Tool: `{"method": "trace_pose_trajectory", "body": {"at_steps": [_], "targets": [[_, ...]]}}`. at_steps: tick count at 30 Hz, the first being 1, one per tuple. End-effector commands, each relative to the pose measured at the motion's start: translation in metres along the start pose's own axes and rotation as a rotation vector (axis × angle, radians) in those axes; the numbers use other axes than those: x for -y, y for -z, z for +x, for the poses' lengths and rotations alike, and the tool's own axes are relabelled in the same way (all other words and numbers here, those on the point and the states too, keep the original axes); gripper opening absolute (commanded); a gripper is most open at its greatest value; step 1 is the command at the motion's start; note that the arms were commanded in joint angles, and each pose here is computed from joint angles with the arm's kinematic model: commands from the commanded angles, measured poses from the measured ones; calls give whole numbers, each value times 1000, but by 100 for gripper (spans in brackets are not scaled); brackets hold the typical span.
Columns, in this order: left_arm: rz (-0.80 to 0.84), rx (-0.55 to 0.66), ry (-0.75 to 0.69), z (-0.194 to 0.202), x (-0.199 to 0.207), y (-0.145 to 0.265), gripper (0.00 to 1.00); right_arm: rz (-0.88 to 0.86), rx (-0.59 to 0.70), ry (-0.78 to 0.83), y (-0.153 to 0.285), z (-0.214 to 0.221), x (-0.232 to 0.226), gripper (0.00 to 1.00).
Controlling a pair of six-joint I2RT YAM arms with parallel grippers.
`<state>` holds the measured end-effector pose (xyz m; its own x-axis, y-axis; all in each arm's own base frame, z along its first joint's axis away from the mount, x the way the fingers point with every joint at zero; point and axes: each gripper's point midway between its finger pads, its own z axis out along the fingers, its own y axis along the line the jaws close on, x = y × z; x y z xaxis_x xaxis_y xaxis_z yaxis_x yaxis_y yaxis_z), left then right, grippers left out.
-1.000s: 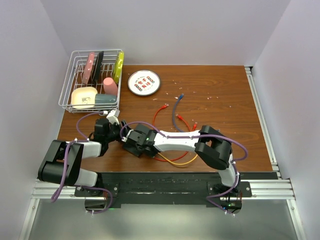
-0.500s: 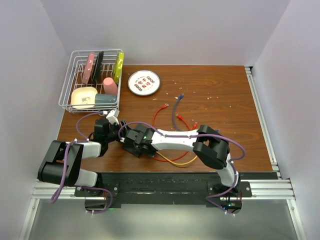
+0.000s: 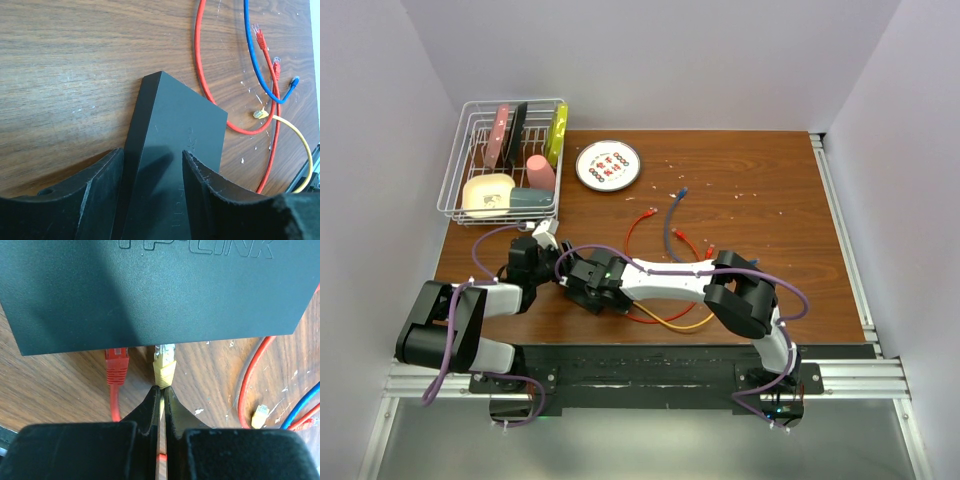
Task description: Insert the plug into the switch port
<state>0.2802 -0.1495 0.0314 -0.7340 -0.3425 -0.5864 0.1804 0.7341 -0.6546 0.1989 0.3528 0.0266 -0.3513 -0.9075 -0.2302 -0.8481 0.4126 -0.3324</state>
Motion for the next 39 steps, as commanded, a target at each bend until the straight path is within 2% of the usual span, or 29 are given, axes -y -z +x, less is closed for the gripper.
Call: {"method": "trace_pose_trajectory", "body": {"at_steps": [1, 10, 17, 24, 32, 35, 39], "targets": [[55, -17, 7, 4, 10, 1, 55, 20, 33, 48, 0, -13, 1, 0], [61, -14, 9, 4, 11, 1, 55, 58, 31, 49, -3, -16, 3, 0], [82, -13, 10, 4, 15, 2, 55, 94, 108, 6, -2, -33, 5, 0], [66, 20, -5, -4, 16, 6, 58, 103, 134, -18, 6, -22, 9, 0], [26, 146, -87, -30, 23, 23, 73, 16, 367, -144, 62, -35, 16, 0], [46, 208, -122, -41, 33, 34, 75, 12, 418, -166, 75, -39, 20, 0], [182, 267, -181, -46, 63, 50, 75, 19, 475, -204, 89, -46, 28, 0]]}}
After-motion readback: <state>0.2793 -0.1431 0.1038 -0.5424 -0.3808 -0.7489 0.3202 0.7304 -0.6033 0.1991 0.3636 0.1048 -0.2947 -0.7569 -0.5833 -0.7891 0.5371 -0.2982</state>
